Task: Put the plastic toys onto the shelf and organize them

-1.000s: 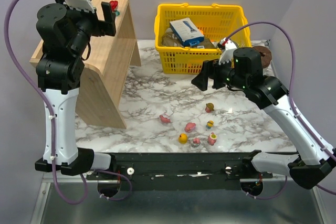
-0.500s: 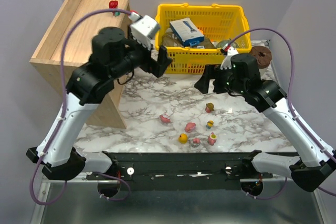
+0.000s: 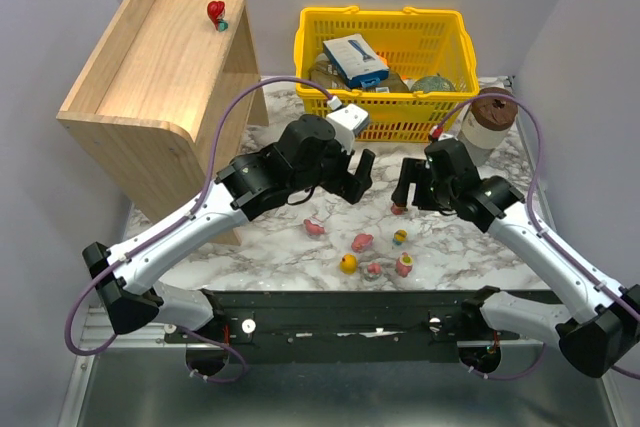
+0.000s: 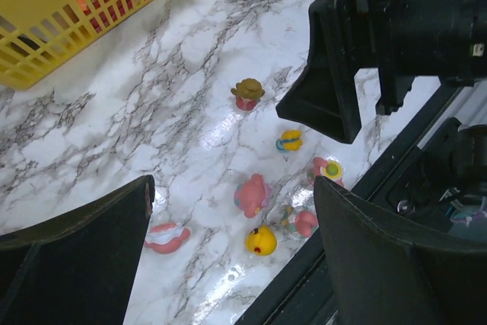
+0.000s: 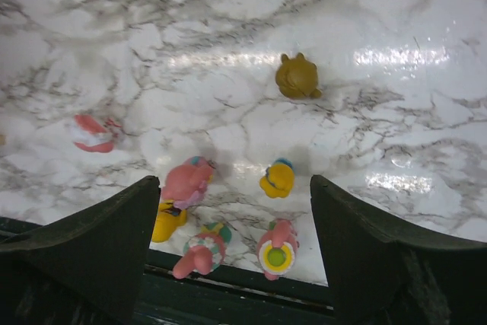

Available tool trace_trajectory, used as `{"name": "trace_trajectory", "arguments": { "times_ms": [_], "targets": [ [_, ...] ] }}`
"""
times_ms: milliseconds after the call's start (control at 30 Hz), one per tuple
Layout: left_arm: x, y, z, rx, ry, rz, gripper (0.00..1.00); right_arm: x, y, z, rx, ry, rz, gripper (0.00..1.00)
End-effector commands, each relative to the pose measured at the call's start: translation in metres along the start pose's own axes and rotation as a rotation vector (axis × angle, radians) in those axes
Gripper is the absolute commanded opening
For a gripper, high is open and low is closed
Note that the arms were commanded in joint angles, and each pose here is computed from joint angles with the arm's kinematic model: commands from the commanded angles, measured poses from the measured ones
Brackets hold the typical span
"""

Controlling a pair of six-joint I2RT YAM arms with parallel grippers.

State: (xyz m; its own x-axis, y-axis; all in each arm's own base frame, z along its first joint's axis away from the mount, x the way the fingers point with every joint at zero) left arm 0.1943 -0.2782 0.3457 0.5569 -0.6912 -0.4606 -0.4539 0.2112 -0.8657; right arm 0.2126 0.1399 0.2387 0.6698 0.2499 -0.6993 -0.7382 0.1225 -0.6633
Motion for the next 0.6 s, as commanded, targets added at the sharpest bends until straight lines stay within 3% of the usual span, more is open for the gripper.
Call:
{"name": "trace_trajectory", "arguments": {
  "times_ms": [0,100,567],
  "targets": [
    [0.015,-0.003,-0.002,-0.054,-0.012,-0.055,0.93,0.019,0.013,-0.014,0.05,0.056,0.008,0.82],
    [0.02,0.005,0.0,-0.054,-0.016,-0.036,0.93,0.029,0.026,-0.018,0.059,0.052,0.062,0.77],
    [0.027,0.021,0.004,-0.07,-0.033,-0.004,0.93,0.058,0.073,-0.022,0.087,0.002,0.219,0.71]
  ]
}}
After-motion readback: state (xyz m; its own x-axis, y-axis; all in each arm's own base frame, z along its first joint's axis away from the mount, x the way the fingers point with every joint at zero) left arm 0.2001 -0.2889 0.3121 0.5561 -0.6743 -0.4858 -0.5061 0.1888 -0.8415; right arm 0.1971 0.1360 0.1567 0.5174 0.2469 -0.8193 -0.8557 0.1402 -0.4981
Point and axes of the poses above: each gripper's point midway between its finger pads, its own x axis out along the fingers, its own z axis along the line the jaws close on, y = z × x, the point moved 6 cm from there along -x, back along the fingers, and after that the axes turned 1 degree about -x, right-handed, at the moved point
